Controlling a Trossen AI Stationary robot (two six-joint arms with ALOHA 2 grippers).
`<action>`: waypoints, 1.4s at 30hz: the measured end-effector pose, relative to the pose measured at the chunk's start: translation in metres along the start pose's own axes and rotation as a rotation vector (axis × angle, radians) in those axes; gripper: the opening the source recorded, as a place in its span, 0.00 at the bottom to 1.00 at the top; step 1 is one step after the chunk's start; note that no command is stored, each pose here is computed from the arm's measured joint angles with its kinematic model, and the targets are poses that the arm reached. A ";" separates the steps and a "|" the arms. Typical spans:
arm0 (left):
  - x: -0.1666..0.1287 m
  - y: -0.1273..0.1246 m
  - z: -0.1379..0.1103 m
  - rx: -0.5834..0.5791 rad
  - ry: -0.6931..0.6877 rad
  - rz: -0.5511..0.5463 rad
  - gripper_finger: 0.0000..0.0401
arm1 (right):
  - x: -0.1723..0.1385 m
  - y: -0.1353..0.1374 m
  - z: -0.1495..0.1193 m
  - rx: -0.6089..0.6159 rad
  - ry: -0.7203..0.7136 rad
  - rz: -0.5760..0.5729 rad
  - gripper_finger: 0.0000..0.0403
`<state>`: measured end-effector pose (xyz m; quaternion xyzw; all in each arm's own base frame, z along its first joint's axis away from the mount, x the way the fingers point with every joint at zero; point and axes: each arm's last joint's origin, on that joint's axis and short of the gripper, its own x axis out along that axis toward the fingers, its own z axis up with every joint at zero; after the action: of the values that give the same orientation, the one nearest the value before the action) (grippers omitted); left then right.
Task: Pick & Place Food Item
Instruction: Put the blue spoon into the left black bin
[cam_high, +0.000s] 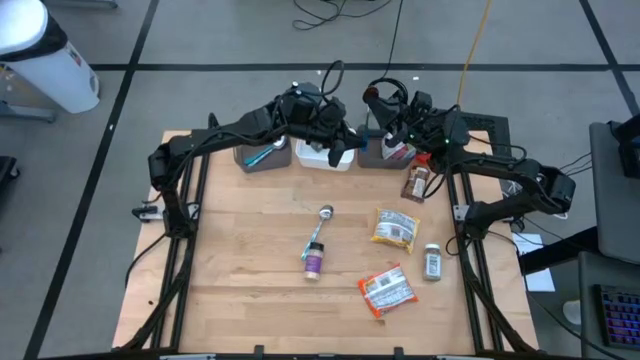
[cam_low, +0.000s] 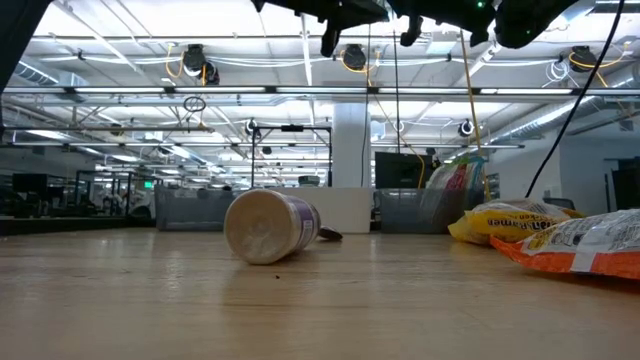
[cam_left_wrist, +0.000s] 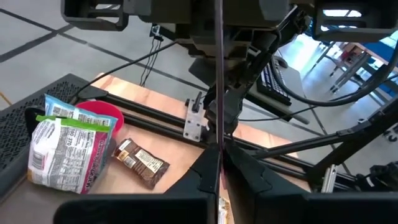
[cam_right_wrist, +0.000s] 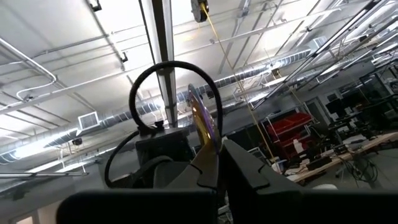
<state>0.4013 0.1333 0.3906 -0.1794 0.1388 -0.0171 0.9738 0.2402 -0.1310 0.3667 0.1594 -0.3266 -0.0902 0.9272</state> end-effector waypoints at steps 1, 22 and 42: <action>0.000 0.000 0.000 0.003 0.000 -0.001 0.04 | 0.000 0.000 0.000 -0.001 0.000 0.000 0.00; -0.015 0.025 -0.007 -0.015 0.133 -0.046 0.01 | -0.004 -0.006 0.010 -0.001 0.063 0.055 0.41; -0.038 0.032 -0.053 0.014 0.603 -0.075 0.01 | -0.029 -0.022 0.008 0.073 0.564 0.124 0.47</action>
<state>0.3492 0.1479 0.3415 -0.1643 0.4147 -0.1064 0.8886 0.2111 -0.1454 0.3480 0.1912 -0.0678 0.0263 0.9789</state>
